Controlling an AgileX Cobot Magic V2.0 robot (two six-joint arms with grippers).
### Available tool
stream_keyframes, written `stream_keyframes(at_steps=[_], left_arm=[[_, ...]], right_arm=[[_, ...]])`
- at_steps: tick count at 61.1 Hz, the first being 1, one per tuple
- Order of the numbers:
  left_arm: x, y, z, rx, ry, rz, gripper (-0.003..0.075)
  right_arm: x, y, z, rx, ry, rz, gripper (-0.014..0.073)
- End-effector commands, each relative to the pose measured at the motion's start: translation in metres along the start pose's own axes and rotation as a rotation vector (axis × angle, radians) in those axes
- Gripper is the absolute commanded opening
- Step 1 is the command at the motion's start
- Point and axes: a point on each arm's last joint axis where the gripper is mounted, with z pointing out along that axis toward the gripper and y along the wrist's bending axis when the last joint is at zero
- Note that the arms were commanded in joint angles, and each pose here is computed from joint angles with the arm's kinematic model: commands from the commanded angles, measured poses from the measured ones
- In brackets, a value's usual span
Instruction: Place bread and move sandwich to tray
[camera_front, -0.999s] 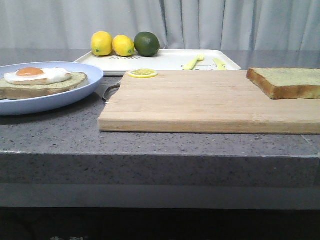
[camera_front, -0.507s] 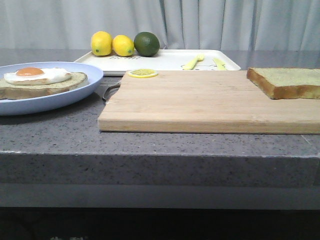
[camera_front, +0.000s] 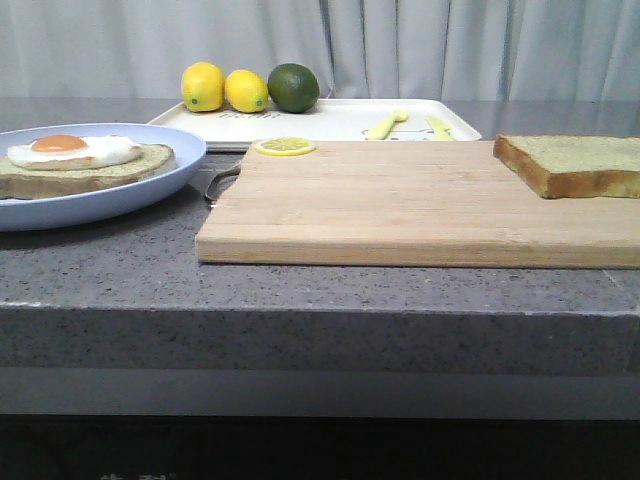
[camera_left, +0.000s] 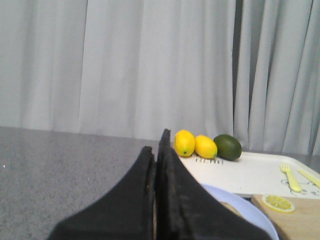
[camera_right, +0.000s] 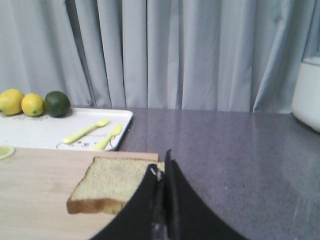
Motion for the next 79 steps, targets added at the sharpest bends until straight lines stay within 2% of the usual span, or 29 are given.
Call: stream_keyframes(at_steps=[1, 15, 26, 30, 40, 65, 68, 72, 76, 79], left_arm=[[-0.039, -0.005, -0.009, 0.018, -0.112, -0.016, -0.0018], [-0.094, -0.012, -0.007, 0.017, -0.004, -0.013, -0.0018], [-0.115, -0.015, 0.014, 0.006, 0.167, -0.011, -0.0018], [-0.112, -0.014, 0.027, -0.001, 0.228, -0.001, -0.0018], [-0.104, -0.013, 0.042, -0.009, 0.299, -0.001, -0.0018], [-0.071, -0.009, 0.064, -0.03, 0.434, 0.014, -0.0017], [-0.07, -0.008, 0.066, -0.037, 0.45, 0.027, -0.0017], [-0.068, -0.006, 0.068, -0.047, 0.465, 0.052, -0.0003], [-0.067, -0.006, 0.07, -0.052, 0.47, 0.064, 0.0037], [-0.067, -0.005, 0.07, -0.055, 0.474, 0.073, 0.0099]], right_arm=[[-0.037, 0.002, -0.004, -0.007, -0.074, -0.007, -0.0067], [-0.089, 0.005, 0.005, -0.02, 0.041, -0.018, -0.0067], [-0.107, 0.006, 0.026, -0.029, 0.209, -0.019, -0.0067], [-0.104, 0.007, 0.038, -0.031, 0.3, -0.017, -0.0067], [-0.091, 0.006, 0.059, -0.031, 0.431, -0.014, -0.0067], [-0.067, 0.004, 0.092, -0.023, 0.623, -0.028, -0.0061], [-0.063, 0.003, 0.095, -0.02, 0.653, -0.037, -0.0033], [-0.059, 0.003, 0.098, -0.018, 0.689, -0.041, 0.0048], [-0.056, 0.002, 0.101, -0.019, 0.716, -0.04, 0.0176], [-0.054, 0.002, 0.103, -0.019, 0.731, -0.04, 0.0297]])
